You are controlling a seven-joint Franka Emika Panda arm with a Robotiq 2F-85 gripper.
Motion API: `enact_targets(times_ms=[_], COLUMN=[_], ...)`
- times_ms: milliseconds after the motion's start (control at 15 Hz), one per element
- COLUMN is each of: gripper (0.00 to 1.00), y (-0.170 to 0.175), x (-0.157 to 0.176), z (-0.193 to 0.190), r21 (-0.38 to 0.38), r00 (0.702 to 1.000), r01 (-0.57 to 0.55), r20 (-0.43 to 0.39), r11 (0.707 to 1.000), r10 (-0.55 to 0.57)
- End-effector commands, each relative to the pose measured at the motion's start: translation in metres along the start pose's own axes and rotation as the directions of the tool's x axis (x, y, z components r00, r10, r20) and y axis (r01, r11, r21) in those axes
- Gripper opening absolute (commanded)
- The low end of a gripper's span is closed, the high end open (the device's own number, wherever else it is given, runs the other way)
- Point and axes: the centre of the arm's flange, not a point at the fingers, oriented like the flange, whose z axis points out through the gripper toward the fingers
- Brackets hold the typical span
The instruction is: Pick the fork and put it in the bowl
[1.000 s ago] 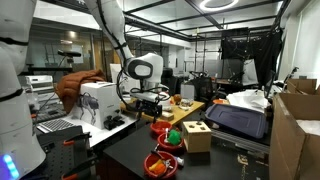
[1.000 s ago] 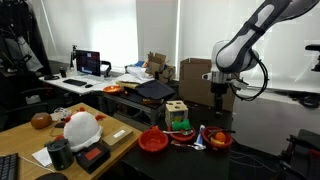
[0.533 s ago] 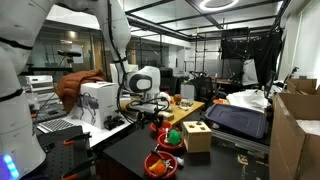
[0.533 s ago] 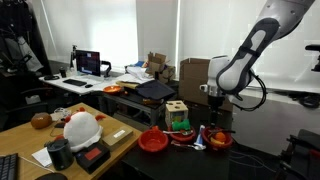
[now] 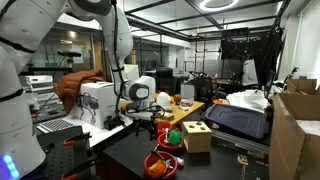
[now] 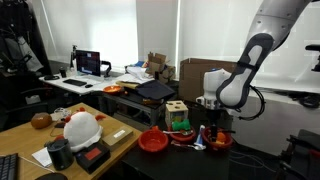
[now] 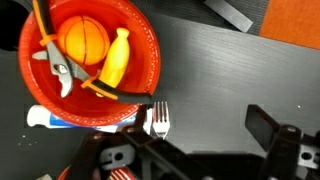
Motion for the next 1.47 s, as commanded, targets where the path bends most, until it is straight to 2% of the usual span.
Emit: enact_targets(times_ms=[0,600,1000,1400], gripper=[1.00,1.00,1.00,1.00], y=[-0.009,-0.042,-0.045,-0.046], x=[0.010,0.021,0.012,0.009], z=[0.009,0.030,0.043,0.052], r21=[-0.017,0.005,0.022,0.035], r00=[0.998,0.977,0.946,0.914], r01=[0.057,0.206,0.314,0.400], r20=[0.018,0.047,0.079,0.066], r11=[0.998,0.979,0.949,0.916], r10=[-0.057,-0.206,-0.315,-0.401])
